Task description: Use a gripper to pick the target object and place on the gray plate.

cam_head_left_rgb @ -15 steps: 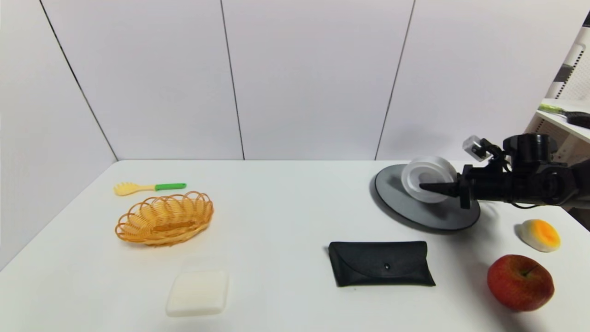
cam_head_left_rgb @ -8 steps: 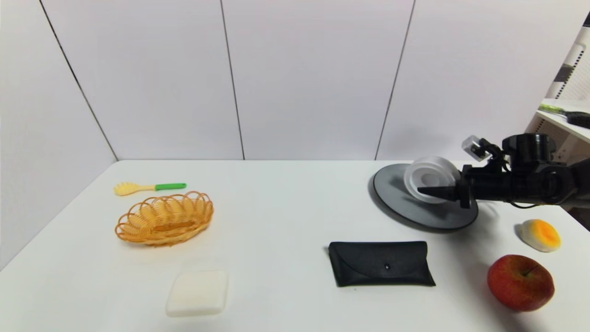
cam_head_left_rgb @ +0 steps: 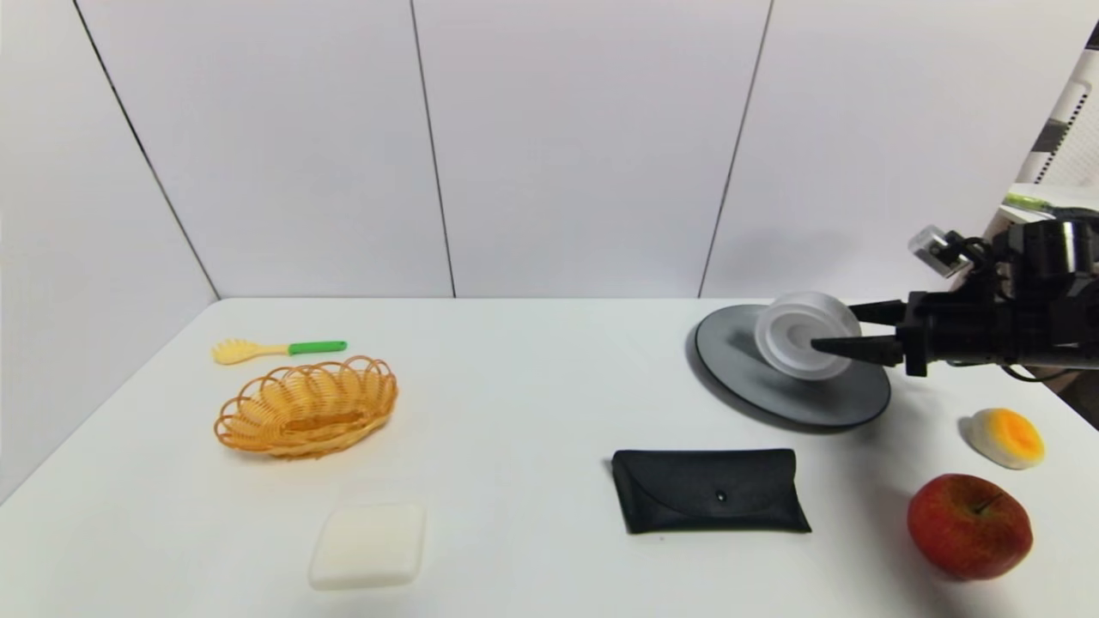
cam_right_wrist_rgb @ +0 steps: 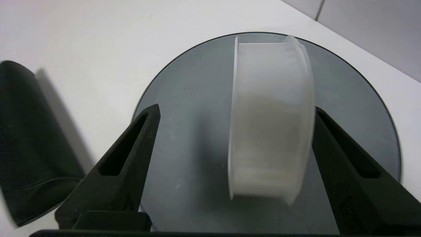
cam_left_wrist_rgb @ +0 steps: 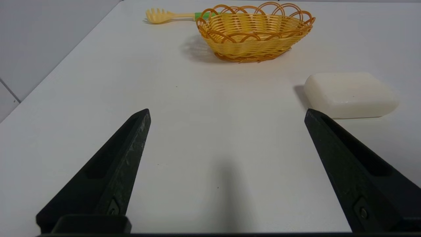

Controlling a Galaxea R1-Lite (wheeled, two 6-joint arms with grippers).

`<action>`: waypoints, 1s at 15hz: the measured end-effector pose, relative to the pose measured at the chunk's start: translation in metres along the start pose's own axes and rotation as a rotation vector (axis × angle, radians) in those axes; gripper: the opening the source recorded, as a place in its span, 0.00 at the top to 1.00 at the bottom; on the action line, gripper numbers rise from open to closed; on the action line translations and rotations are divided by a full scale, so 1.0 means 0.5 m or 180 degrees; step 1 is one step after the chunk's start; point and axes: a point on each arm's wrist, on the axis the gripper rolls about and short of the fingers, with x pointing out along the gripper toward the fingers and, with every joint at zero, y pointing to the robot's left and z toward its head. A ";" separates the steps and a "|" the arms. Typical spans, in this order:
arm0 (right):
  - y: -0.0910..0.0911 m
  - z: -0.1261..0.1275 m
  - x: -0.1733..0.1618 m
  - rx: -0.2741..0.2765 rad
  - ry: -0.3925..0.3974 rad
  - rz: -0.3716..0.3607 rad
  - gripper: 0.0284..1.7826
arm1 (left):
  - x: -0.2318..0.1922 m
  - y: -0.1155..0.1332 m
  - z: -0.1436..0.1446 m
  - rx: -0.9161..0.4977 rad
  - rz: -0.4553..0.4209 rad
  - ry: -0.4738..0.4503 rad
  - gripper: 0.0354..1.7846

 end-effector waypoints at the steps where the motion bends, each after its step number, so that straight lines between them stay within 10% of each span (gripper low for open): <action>1: 0.012 0.015 -0.028 0.0035 0.0004 -0.0054 0.14 | 0.000 0.000 0.000 0.0000 0.0000 -0.0001 0.06; 8: 0.186 0.102 -0.237 0.0219 -0.0062 -0.0615 0.08 | 0.000 0.000 0.000 0.0001 0.0000 -0.0001 0.06; 15: 0.411 0.089 -0.312 0.0621 -0.0067 -0.1713 0.06 | 0.000 0.000 0.000 0.0000 0.0000 0.0000 0.06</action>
